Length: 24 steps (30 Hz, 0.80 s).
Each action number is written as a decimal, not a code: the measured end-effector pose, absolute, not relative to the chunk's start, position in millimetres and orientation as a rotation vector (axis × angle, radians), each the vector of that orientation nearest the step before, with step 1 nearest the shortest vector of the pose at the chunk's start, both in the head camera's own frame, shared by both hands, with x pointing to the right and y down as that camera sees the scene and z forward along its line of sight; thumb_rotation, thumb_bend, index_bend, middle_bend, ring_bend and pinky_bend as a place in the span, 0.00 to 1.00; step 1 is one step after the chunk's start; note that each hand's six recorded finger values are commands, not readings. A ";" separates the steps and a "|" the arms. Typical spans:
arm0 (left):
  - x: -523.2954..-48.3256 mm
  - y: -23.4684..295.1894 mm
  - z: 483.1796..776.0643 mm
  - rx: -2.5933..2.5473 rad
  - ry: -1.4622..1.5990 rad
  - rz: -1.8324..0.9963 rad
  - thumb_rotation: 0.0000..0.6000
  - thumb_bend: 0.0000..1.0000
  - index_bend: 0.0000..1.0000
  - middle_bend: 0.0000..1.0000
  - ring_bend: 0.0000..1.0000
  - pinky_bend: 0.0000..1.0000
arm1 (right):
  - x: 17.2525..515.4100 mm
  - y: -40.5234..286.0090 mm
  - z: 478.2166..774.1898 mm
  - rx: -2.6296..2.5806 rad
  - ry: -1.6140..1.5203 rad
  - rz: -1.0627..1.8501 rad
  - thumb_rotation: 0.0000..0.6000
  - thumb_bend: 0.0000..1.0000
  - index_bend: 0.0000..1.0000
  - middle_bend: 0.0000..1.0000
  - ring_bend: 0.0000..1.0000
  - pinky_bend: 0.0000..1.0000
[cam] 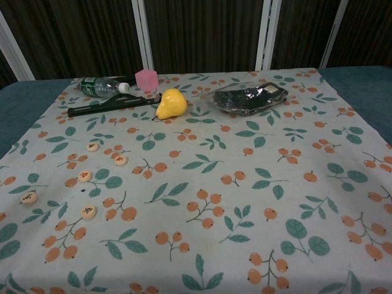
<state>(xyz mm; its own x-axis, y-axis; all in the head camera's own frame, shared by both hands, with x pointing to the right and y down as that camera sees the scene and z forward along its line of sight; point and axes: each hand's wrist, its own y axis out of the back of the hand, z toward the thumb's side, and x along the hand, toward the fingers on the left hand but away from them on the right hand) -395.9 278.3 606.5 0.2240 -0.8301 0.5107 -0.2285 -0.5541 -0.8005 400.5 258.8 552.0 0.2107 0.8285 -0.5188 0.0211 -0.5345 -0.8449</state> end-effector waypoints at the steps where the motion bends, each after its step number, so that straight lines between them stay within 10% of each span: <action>1: -396.2 277.8 612.4 -1.922 0.991 -1.354 1.00 0.43 0.28 0.99 0.99 1.00 | 400.5 258.8 551.7 -1.758 -0.797 1.401 1.00 0.20 0.00 0.00 0.00 0.02; 24: -397.3 268.2 718.3 -1.884 1.090 -1.568 1.00 0.42 0.35 1.00 1.00 1.00 | 401.5 259.0 551.1 -1.753 -0.801 1.406 1.00 0.20 0.00 0.00 0.00 0.02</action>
<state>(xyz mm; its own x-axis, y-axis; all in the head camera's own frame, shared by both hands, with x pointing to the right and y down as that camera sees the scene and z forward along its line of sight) -397.3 268.2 718.3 0.0389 -0.8003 0.5983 -0.2824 -0.5832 -0.7617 401.5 259.0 551.1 0.2054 0.8304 -0.5179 0.0216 -0.5329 -0.8459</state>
